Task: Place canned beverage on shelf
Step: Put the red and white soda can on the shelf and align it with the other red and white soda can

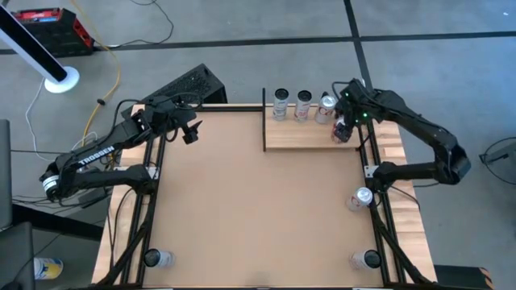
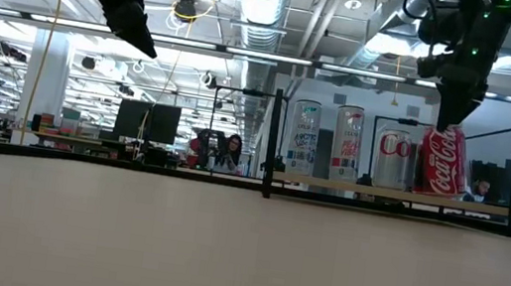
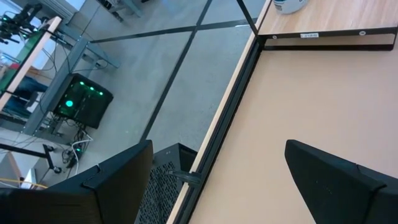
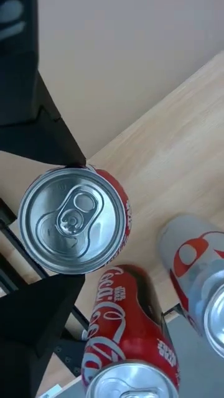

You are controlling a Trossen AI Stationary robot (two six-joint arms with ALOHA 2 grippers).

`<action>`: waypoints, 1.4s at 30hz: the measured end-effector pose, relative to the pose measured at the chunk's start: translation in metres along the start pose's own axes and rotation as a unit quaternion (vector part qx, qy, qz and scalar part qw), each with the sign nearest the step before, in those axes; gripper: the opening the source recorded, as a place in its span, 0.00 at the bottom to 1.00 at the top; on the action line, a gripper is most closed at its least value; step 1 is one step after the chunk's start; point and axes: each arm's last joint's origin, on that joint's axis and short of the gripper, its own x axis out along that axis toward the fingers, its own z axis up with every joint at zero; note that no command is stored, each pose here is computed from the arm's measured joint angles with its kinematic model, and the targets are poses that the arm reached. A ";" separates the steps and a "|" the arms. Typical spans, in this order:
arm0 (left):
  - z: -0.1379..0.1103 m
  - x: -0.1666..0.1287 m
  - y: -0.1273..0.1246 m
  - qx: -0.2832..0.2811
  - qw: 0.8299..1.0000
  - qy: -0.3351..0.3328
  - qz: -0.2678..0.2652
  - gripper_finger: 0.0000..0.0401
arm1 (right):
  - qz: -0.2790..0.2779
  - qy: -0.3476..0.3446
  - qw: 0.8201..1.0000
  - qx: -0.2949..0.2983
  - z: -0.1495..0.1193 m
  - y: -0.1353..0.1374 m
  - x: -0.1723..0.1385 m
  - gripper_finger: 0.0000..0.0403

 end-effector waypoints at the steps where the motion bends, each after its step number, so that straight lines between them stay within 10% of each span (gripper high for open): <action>1: 0.000 0.000 0.000 0.000 1.000 0.000 0.000 0.87 | -0.002 -0.002 1.000 0.000 -0.001 0.000 -0.001 0.80; 20: 0.000 0.000 0.000 0.000 1.000 0.000 0.001 0.87 | 0.039 -0.072 0.995 0.057 0.020 0.028 -0.035 0.76; 36: 0.000 0.000 0.000 -0.001 1.000 0.000 0.000 0.87 | -0.021 0.009 0.999 0.028 0.026 0.041 -0.012 0.06; 42: 0.000 0.000 0.000 -0.001 1.000 0.000 0.000 0.87 | -0.023 0.020 0.999 0.037 0.024 0.039 -0.010 0.08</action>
